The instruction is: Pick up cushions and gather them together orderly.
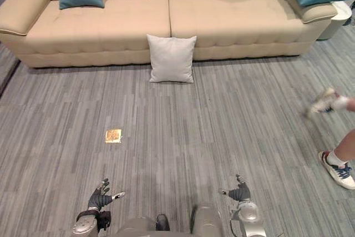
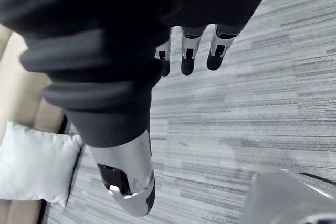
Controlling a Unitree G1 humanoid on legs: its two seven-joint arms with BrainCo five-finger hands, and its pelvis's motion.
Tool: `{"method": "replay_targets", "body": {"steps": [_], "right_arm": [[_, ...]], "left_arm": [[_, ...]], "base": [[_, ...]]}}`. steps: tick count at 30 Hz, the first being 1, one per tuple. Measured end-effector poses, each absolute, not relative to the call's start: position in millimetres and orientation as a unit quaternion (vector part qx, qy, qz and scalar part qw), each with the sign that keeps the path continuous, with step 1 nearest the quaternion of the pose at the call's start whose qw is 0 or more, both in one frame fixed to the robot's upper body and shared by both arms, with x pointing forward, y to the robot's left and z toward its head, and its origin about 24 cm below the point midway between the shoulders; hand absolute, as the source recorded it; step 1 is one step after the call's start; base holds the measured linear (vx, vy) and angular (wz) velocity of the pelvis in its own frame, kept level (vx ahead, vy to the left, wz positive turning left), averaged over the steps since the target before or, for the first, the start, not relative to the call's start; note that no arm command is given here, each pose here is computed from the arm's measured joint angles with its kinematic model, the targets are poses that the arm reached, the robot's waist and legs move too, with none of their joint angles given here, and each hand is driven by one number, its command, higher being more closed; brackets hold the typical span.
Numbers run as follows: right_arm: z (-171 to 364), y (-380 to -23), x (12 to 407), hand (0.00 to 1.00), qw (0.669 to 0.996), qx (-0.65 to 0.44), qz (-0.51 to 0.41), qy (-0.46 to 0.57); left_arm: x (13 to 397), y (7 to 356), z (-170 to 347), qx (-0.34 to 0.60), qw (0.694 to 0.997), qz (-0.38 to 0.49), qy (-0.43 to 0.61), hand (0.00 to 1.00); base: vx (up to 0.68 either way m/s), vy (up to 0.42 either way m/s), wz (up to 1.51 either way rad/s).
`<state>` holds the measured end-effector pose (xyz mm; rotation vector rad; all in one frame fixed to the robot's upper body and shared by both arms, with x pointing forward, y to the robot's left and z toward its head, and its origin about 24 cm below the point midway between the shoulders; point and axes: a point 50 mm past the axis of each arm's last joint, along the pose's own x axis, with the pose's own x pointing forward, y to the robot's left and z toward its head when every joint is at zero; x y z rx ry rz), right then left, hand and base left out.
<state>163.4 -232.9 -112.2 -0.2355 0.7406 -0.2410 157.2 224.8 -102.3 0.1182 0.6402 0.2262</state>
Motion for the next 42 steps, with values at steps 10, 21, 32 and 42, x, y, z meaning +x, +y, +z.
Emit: {"method": "replay_targets", "body": {"steps": [10,21,32,42], "right_arm": [[-96,-222,190,0.00,0.938,-0.129,-0.086,0.309],[-99,-219,188,0.00,0.939,-0.118,-0.099,0.307],[-101,-207,193,0.00,0.940,-0.125,-0.072,0.309],[-107,-226,174,0.00,0.928,-0.125,-0.102,0.336]], "left_arm": [[156,221,-106,0.044,0.939,0.116,0.320,0.00],[154,220,-110,0.030,0.936,0.126,0.328,0.00],[161,226,-105,0.045,0.939,0.125,0.317,0.00],[164,203,-111,0.029,0.940,0.101,0.325,0.00]], "base": [[0.63,-0.225,0.26],[0.57,0.111,-0.40],[0.53,0.082,0.07],[0.48,-0.175,0.32]]}}
